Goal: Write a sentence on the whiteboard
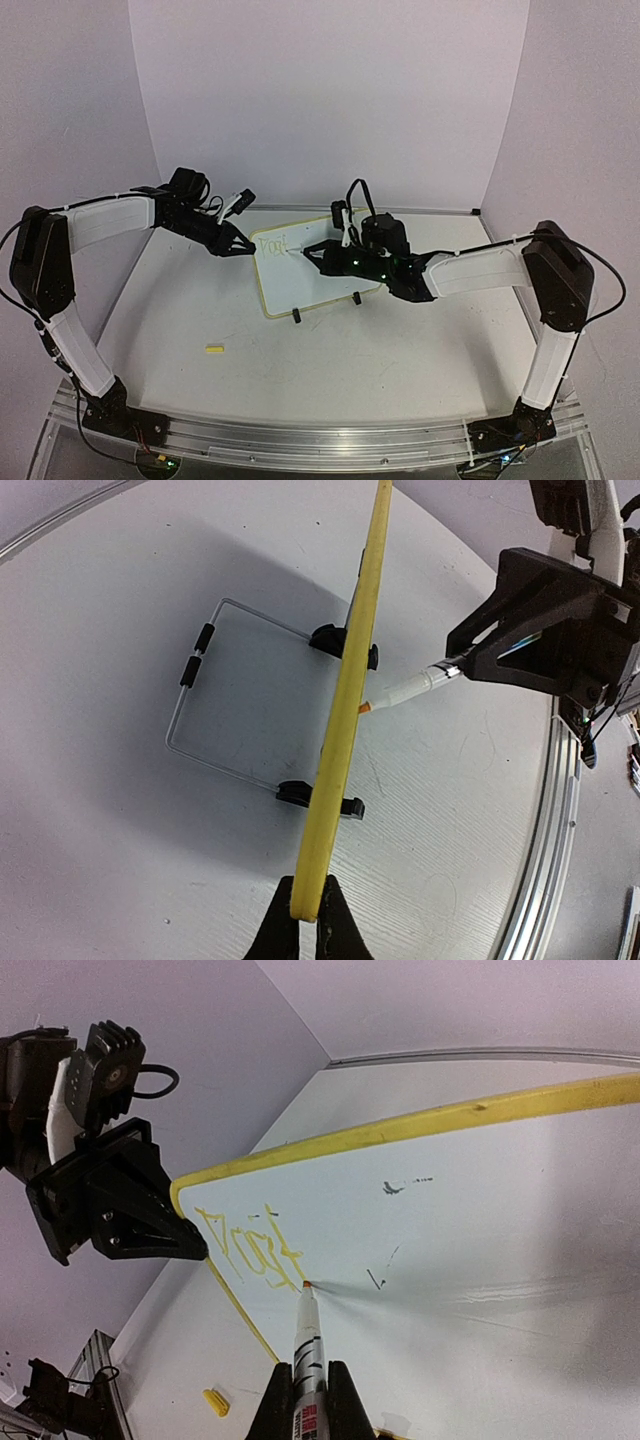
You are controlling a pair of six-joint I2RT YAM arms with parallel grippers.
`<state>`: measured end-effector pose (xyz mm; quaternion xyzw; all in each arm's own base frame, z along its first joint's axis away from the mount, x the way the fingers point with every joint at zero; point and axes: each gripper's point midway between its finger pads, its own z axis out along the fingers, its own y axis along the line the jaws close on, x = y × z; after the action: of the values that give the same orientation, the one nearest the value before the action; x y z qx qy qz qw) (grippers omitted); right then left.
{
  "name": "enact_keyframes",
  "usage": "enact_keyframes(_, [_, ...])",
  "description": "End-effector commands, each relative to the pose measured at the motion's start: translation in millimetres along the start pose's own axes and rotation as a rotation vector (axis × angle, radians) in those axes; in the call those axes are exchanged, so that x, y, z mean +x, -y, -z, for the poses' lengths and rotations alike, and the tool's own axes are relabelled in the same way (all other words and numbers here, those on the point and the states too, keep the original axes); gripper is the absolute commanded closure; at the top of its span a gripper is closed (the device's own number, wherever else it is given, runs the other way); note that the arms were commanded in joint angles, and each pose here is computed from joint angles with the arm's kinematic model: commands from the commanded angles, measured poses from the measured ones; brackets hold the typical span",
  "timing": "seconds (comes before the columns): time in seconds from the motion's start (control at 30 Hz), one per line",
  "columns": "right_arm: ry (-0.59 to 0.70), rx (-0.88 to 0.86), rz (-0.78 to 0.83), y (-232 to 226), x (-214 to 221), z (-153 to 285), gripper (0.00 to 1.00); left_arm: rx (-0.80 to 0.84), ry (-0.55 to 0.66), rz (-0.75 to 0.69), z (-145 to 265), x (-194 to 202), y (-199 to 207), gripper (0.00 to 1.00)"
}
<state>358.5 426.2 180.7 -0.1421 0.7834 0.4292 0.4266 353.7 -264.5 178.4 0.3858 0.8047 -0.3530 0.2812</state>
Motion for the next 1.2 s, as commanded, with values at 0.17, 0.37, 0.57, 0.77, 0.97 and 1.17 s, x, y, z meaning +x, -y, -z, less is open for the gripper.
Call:
enact_keyframes(0.17, [0.048,0.044,0.001,6,-13,7,1.0,-0.024,-0.047,-0.019,-4,5,3,1.0])
enact_keyframes(0.37, [0.093,0.032,0.03,-6,-33,14,1.0,-0.024,-0.046,-0.021,-3,5,4,1.0])
enact_keyframes(0.57, [0.118,-0.022,0.046,-22,-46,23,1.0,-0.026,-0.047,-0.02,-3,5,4,1.0])
enact_keyframes(0.77, [0.125,-0.047,0.053,-28,-49,23,1.0,-0.025,-0.044,-0.022,-2,4,4,1.0])
enact_keyframes(0.97, [0.102,-0.03,0.042,-20,-41,12,1.0,-0.027,-0.042,-0.024,-2,4,5,1.0])
enact_keyframes(1.17, [0.082,0.01,0.033,-9,-32,5,1.0,-0.026,-0.045,-0.022,-3,4,4,1.0])
